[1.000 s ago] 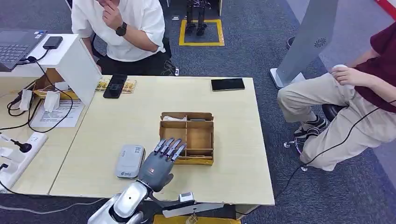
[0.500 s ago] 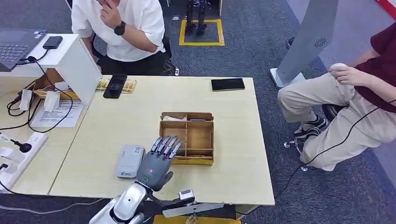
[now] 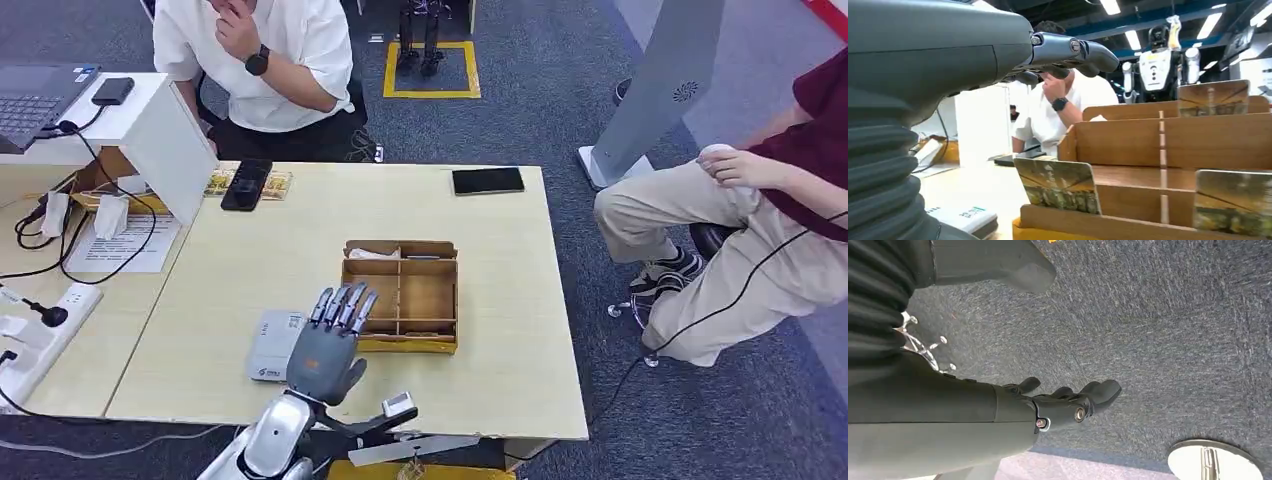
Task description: Pass the card to the sensor for recognition and then transmit it.
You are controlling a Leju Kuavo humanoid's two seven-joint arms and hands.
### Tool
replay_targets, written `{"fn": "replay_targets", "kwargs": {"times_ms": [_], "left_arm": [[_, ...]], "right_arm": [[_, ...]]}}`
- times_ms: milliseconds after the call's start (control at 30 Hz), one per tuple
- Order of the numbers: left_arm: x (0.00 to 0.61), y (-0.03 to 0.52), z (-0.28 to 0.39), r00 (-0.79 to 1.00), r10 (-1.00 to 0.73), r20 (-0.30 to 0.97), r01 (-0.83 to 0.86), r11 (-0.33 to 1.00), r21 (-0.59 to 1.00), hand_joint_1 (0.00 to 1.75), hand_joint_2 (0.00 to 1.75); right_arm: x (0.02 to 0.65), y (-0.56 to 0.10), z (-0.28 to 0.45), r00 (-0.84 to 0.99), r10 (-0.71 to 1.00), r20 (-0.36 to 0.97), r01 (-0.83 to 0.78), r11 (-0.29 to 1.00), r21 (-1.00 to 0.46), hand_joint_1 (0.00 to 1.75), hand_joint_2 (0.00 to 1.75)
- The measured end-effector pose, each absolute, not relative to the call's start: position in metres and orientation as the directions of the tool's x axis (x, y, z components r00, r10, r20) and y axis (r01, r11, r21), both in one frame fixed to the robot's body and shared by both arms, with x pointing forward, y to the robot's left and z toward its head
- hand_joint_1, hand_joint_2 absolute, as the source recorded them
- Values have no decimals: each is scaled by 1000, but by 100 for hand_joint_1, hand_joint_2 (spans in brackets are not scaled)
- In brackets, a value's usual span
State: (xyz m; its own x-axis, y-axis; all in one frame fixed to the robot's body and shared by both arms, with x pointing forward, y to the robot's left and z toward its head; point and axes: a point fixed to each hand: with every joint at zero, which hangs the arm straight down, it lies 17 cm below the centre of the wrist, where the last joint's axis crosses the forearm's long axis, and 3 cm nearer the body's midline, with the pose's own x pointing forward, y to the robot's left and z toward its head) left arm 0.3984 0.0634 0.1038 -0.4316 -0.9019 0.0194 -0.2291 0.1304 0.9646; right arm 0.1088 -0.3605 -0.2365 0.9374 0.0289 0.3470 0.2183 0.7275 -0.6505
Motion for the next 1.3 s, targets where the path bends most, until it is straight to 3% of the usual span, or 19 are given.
{"fn": "replay_targets", "kwargs": {"times_ms": [1300], "left_arm": [[401,66,69,-393,-919,36,-119,90,989,0,175]], "right_arm": [[113,-358,-237,937,50,345,200,734,-650,0,175]]}}
